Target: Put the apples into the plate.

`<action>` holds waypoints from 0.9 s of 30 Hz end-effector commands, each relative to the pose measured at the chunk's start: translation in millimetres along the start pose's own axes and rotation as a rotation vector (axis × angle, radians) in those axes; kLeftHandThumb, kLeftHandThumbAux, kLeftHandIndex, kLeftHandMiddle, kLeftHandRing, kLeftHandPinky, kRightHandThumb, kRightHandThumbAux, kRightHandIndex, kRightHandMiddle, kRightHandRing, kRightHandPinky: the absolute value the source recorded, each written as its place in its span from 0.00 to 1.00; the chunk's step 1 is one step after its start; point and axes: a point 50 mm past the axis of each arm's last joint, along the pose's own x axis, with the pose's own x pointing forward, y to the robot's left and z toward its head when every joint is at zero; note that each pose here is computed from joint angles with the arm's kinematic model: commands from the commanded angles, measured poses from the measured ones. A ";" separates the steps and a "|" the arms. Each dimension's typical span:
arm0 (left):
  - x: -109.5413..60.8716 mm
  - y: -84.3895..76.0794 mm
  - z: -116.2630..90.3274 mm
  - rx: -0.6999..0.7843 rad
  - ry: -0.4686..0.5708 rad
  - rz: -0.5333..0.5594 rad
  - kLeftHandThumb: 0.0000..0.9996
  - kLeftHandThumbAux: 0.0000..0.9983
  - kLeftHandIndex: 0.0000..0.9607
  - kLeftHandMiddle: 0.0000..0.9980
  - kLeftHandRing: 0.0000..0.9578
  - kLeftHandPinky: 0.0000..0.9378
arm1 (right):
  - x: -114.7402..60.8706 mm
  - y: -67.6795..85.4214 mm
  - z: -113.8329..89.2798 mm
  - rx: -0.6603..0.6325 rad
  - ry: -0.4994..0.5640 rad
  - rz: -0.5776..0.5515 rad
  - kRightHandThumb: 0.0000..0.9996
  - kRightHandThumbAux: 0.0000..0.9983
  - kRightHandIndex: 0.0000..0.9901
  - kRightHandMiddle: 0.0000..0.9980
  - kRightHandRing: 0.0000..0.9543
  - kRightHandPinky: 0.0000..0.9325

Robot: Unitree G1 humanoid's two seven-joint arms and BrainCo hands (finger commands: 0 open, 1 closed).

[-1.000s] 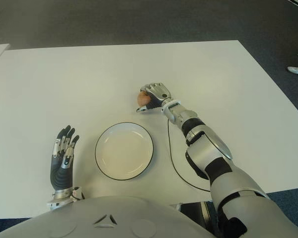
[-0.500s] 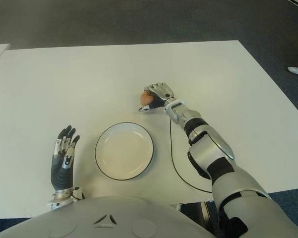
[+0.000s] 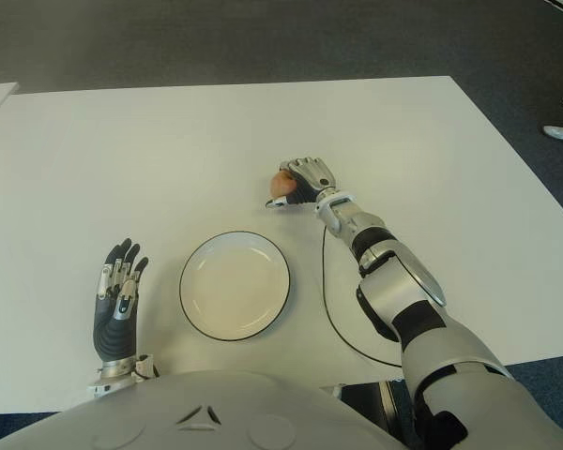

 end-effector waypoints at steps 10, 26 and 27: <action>-5.1 -2.3 -5.9 -0.031 0.056 0.020 0.07 0.41 0.01 0.00 0.00 0.03 | -3.5 1.7 -1.3 0.031 -0.008 0.007 0.86 0.67 0.42 0.54 0.91 0.89; -4.8 -3.6 -6.9 -0.038 0.065 0.018 0.07 0.42 0.01 0.00 0.00 0.02 | 2.2 -14.5 6.4 0.041 -0.100 -0.078 0.86 0.68 0.41 0.54 0.91 0.90; -4.6 -3.6 -7.2 -0.038 0.066 0.017 0.07 0.42 0.00 0.00 0.00 0.02 | 2.6 -15.9 7.3 0.043 -0.109 -0.084 0.86 0.68 0.41 0.54 0.91 0.90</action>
